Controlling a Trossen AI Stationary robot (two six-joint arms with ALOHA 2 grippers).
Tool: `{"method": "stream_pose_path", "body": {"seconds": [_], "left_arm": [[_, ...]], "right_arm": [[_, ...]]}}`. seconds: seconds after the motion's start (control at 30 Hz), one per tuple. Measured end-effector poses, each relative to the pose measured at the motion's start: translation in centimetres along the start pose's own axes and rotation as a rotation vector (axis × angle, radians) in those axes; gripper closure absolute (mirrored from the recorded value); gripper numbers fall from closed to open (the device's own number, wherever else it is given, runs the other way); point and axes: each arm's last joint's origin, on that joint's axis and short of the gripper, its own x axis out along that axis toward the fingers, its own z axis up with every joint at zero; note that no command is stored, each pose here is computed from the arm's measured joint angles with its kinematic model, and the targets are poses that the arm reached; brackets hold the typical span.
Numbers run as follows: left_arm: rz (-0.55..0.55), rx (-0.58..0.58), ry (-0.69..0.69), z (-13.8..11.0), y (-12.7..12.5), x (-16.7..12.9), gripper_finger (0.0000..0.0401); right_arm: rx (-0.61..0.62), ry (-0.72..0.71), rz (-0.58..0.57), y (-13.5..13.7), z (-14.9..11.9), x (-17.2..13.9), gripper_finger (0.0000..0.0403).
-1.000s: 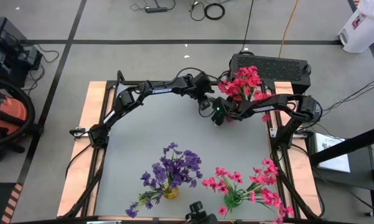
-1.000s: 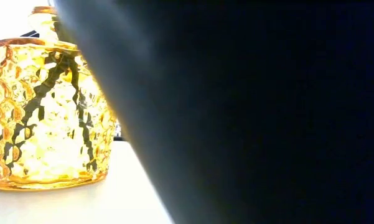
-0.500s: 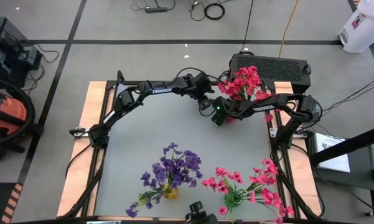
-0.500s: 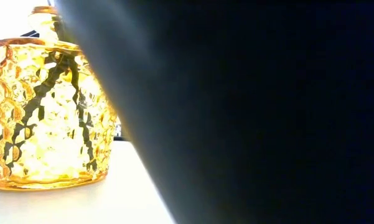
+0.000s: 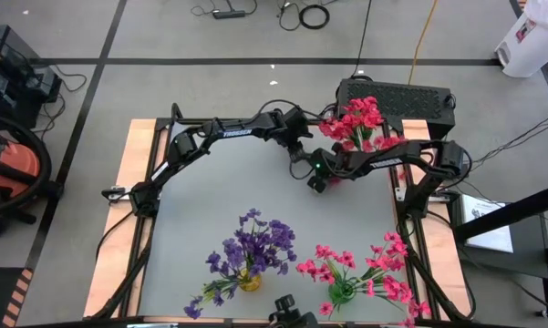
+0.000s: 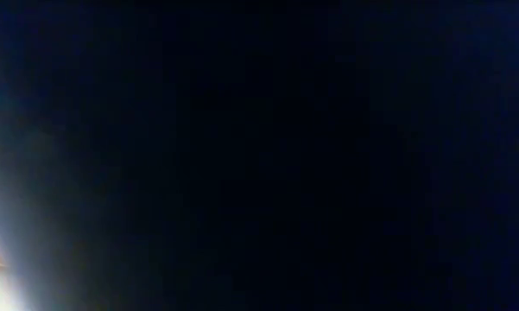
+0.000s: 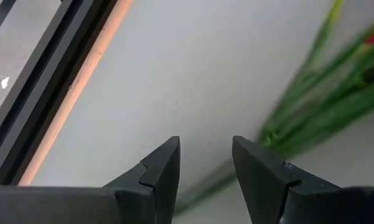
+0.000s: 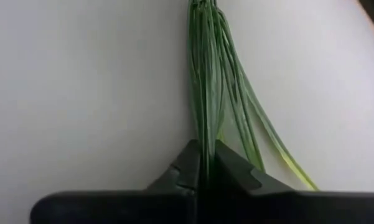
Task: Sort flowers into vase by color
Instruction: Put the pink flower into the green transparent vase
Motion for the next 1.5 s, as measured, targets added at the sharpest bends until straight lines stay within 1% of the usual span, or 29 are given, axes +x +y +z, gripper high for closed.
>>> {"method": "stream_pose_path", "body": {"seconds": [0.13, 0.3, 0.5, 0.6, 0.73, 0.97, 1.0, 1.07, 1.2, 1.23, 1.33, 1.43, 1.5], "left_arm": [[0.0, 0.007, -0.001, 0.0, 0.0, 0.0, 0.0246], [0.001, 0.006, -0.001, 0.0, 0.0, 0.0, 0.0246], [0.002, 0.006, -0.001, 0.0, 0.0, 0.0, 0.0246], [0.0, 0.016, 0.0, 0.0, 0.0, 0.0, 0.0246], [-0.017, 0.03, 0.004, 0.0, -0.1, 0.0, 0.0246], [-0.059, 0.045, 0.016, -0.1, 0.1, -0.3, 0.0246], [-0.044, 0.045, 0.053, -0.2, 0.2, -0.8, 0.0246], [-0.025, 0.042, 0.123, 0.0, 0.2, -2.8, 0.0246], [-0.016, 0.056, 0.057, 1.9, -0.3, -8.0, 0.0246], [-0.021, 0.063, 0.057, 2.0, -0.7, -9.2, 0.0246], [-0.037, 0.086, 0.052, 2.1, -2.1, -11.3, 0.0246], [-0.055, 0.116, 0.041, 2.2, -3.6, -14.1, 0.0246], [-0.07, 0.138, 0.066, 1.9, -4.8, -15.8, 0.0246]], "right_arm": [[-0.034, 0.0, 0.018, 1.1, -0.2, -0.4, 0.0376], [-0.053, 0.012, 0.032, 2.2, -0.7, -0.9, 0.0385], [-0.074, 0.025, 0.047, 3.2, -1.2, -1.6, 0.0386], [-0.09, 0.028, 0.061, 3.6, -1.5, -2.5, 0.0386], [-0.103, 0.009, 0.049, 3.8, -1.6, -4.0, 0.0386], [-0.084, -0.049, 0.078, 4.3, -1.6, -6.4, 0.0387], [-0.084, -0.052, 0.082, 4.3, -1.6, -6.6, 0.0387], [-0.083, -0.059, 0.087, 4.5, -1.6, -6.9, 0.0387], [-0.09, -0.056, 0.09, 4.8, -1.9, -7.1, 0.0387], [-0.088, -0.046, 0.088, 4.9, -2.0, -7.2, 0.0387], [-0.091, -0.02, 0.084, 5.1, -2.5, -7.3, 0.0387], [-0.118, 0.002, 0.082, 5.5, -3.0, -7.6, 0.0387], [-0.133, 0.016, 0.085, 5.8, -3.4, -7.9, 0.0387]]}}
